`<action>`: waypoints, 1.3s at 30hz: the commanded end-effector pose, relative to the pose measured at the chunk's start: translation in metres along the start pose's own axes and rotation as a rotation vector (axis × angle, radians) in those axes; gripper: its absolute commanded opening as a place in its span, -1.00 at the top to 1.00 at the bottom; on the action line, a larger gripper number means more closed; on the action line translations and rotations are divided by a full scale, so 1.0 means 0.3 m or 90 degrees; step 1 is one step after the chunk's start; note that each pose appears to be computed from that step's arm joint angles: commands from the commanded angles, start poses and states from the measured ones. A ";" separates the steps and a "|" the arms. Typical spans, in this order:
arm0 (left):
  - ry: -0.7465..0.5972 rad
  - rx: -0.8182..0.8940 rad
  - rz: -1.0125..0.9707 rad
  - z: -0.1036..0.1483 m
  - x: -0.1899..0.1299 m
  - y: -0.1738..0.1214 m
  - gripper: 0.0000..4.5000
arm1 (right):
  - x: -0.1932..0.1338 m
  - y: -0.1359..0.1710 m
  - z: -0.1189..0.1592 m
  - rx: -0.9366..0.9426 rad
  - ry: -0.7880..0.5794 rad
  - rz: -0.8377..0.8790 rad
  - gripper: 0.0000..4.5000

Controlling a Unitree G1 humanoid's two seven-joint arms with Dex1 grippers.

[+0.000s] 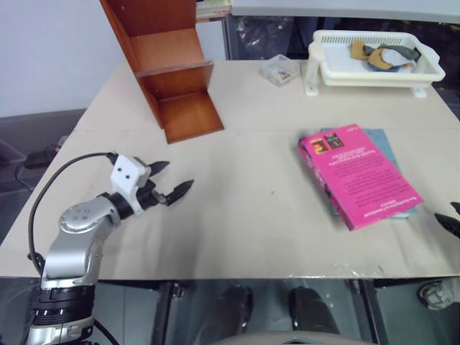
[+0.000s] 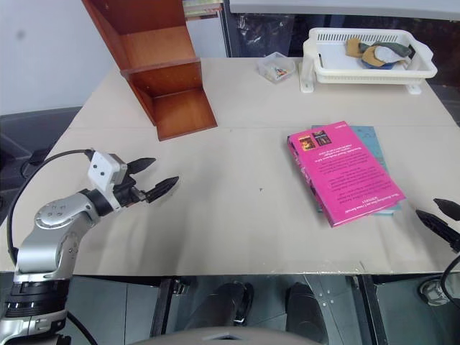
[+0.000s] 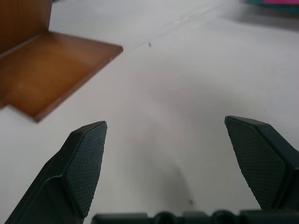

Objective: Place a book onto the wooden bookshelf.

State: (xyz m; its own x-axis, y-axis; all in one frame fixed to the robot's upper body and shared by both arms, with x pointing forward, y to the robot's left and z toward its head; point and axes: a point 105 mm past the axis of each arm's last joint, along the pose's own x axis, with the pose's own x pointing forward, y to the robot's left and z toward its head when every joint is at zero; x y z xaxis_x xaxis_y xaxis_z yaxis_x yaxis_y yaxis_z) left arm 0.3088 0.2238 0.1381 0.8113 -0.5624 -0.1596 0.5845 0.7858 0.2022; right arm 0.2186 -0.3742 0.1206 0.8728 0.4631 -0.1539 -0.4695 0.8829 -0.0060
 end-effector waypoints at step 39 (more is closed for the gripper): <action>0.030 -0.545 -0.451 0.297 0.644 -0.628 -0.98 | -0.092 0.363 0.334 0.076 -0.084 0.248 -0.41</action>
State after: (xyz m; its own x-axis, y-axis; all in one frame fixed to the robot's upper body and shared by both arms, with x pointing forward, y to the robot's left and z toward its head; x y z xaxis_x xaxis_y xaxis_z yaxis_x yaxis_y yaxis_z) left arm 0.3563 -0.0522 0.1429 0.2900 -0.9562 -0.0394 0.6992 0.2398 -0.6735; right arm 0.1609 -0.2846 0.2125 0.6464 0.7629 -0.0121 -0.7459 0.6352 0.2002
